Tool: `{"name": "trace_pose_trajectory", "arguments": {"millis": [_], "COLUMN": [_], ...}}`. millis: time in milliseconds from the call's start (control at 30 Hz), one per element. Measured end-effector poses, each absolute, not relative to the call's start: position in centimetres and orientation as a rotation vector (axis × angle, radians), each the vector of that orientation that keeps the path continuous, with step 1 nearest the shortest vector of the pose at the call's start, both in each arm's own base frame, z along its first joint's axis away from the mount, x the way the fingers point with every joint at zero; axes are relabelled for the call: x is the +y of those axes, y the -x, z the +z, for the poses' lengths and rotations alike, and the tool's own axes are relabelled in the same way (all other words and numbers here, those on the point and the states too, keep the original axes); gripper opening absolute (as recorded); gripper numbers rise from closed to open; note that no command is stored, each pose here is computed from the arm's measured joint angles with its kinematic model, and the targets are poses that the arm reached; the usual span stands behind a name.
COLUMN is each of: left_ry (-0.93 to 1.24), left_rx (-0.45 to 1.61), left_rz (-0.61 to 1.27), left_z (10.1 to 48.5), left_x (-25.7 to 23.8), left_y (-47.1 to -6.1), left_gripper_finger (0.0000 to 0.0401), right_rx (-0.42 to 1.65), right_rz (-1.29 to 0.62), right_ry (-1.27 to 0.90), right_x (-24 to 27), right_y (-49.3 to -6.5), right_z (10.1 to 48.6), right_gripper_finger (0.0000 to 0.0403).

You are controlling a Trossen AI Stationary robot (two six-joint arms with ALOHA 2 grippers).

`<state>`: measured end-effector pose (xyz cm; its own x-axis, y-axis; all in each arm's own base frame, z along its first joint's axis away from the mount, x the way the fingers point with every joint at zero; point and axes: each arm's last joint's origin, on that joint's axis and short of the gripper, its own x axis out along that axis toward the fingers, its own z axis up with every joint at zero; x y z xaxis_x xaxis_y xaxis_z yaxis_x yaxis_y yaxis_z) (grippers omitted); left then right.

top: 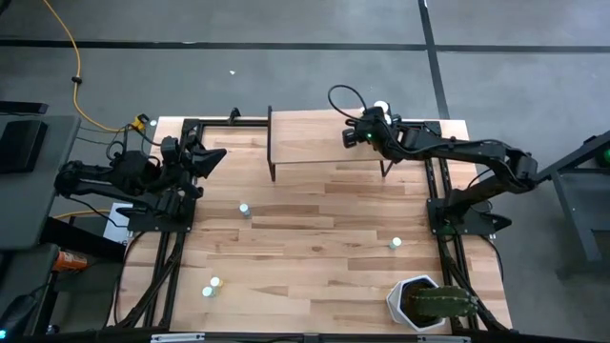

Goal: Pick and place medicine bottles onto shelf by color
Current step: Put the top yellow pill bottle on the shelf aligned with the yellow pill bottle

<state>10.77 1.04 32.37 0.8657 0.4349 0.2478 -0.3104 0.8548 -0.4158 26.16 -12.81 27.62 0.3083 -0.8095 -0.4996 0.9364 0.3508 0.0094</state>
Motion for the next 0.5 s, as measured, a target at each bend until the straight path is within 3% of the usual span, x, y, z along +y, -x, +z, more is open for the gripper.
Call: {"name": "trace_pose_trajectory", "arguments": {"millis": [500], "left_ry": [0.378], "left_rx": [-0.344], "left_rz": [0.399], "left_z": [32.37], "left_x": [1.03], "left_y": [-10.78], "left_gripper_finger": [0.0000], "right_rx": [0.402], "right_rz": [-1.216], "right_ry": [-0.397], "right_x": [-13.24], "right_y": [-26.23], "right_z": [27.40], "right_gripper_finger": [0.0110]}}
